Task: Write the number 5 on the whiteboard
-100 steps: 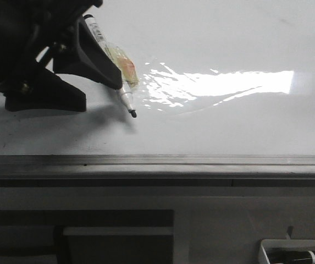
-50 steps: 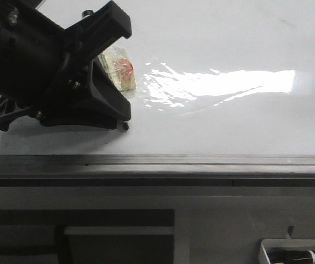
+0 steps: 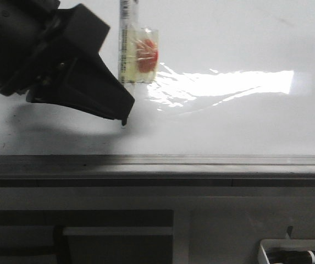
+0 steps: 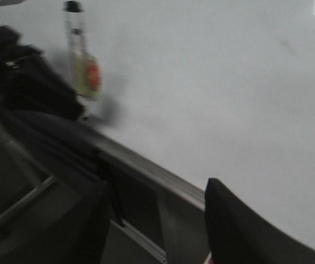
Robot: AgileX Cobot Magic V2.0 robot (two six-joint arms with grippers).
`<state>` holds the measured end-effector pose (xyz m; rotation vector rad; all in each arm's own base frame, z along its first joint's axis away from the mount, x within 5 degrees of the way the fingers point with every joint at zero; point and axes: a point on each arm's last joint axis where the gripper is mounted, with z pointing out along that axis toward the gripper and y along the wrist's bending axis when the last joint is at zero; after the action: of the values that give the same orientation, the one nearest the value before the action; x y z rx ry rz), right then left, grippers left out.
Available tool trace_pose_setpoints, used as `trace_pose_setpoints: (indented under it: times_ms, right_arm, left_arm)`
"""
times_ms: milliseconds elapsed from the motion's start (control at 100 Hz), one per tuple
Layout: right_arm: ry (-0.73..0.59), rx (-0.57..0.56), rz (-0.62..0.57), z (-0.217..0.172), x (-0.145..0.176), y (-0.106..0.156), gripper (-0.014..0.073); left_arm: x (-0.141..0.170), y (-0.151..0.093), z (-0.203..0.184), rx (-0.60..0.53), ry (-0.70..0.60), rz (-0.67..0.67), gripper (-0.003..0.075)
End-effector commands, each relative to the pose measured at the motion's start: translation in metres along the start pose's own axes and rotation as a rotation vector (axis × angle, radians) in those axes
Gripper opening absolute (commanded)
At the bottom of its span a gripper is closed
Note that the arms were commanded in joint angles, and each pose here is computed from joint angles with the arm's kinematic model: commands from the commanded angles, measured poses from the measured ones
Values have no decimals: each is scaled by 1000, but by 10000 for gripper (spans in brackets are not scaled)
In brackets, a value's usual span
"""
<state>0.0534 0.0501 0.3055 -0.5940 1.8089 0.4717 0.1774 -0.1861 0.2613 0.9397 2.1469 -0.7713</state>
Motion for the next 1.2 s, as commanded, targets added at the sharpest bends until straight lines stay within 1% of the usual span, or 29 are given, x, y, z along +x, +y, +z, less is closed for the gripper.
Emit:
trace_pose_setpoints:
  times_ms: [0,110,190,280,360,540,760,910,1120,1190]
  right_arm:
    - [-62,-118,-115,4,-20,7,348]
    - [-17,-211,-142,16,-24,10,348]
    - [22,-262,-142,25,-27,11,348]
    - [58,-313,-157,35,-32,13,349]
    - [77,-368,-202,45,-37,17,358]
    - [100,-436,-237,65,-42,26,391]
    - [43,-425,-250,86,-54,37,392]
    - [51,-413,-253,103,-52,44,391]
    - [102,-384,-186,127,-44,46,390]
    - [111,-373,-145,133,-43,46,388]
  left_arm:
    - [-8,-8,-14,28,31,216,-20]
    - [1,-10,-16,56,126,422,-20]
    - [5,-14,-15,76,168,524,-20]
    - [7,-20,-13,80,184,596,-20]
    - [6,-26,-11,78,173,639,-20]
    - [3,-32,-8,56,127,680,-20]
    - [2,-32,-8,48,116,685,-20]
    - [2,-32,-8,47,115,685,-20]
    - [2,-32,-8,47,115,685,-20]
    - [2,-32,-8,47,115,685,-20]
